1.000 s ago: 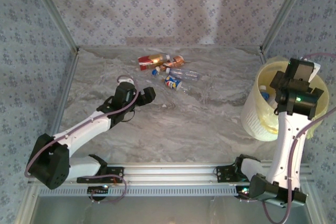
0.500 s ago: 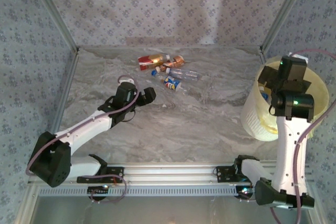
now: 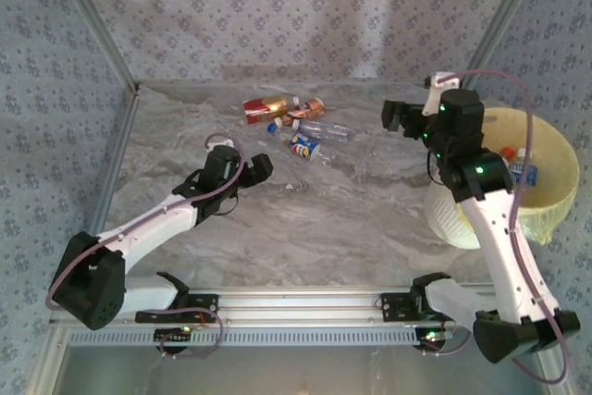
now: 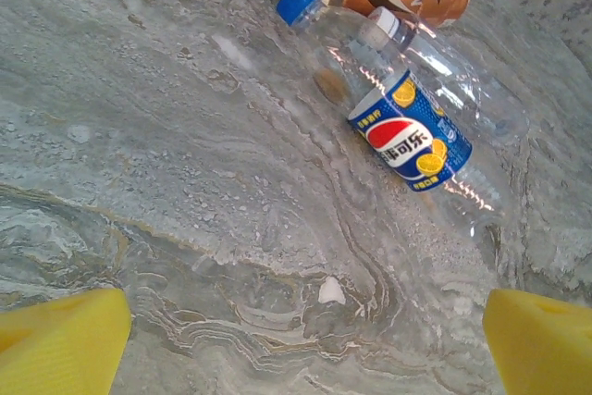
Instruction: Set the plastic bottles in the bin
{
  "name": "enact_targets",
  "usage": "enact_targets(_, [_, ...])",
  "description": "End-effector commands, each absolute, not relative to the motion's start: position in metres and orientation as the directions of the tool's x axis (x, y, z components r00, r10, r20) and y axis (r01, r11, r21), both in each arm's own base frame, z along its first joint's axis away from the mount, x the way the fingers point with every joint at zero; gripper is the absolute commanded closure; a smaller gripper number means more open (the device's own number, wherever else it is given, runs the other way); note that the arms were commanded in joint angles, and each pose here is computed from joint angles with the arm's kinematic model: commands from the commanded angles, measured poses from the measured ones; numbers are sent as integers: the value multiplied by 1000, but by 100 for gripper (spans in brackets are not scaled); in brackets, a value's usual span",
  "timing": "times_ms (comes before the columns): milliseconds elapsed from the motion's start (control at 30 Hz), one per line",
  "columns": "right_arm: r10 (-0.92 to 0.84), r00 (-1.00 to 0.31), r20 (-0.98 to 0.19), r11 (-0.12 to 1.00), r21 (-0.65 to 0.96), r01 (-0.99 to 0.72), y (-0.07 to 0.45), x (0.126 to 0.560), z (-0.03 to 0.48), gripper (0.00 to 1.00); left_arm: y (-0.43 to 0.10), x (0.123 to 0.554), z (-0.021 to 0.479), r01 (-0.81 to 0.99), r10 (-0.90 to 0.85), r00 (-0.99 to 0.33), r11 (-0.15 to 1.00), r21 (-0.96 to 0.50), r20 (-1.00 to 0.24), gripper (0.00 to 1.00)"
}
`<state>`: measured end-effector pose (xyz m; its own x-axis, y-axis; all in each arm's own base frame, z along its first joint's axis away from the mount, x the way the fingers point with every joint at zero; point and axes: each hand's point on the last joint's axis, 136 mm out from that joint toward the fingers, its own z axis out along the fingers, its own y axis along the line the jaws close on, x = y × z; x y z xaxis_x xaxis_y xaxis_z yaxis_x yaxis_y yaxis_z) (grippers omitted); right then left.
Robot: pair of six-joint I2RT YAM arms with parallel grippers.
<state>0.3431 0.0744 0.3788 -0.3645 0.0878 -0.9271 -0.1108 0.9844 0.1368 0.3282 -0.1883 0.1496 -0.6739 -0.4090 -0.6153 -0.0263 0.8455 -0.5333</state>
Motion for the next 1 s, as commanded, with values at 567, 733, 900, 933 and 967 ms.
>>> enact_targets(567, [387,-598,-702,879,476,10,187,405,220,0,-233,401,169,203,-135,-774,873,-444,-618,2])
enact_targets(733, [411,-635,-654,868,493,55,196,402,192,0,-270,442,173,348,-48,-750,819,-456,-659,2])
enact_targets(900, [393,-672,-628,864,501,37,196,392,181,0,-297,484,168,425,-2,-728,783,-453,-686,2])
enact_targets(933, [393,-675,-624,865,499,42,195,389,178,0,-300,492,166,434,-1,-726,776,-458,-688,2])
enact_targets(967, [396,-677,-620,865,500,49,193,387,175,0,-303,499,163,437,-2,-728,769,-466,-686,2])
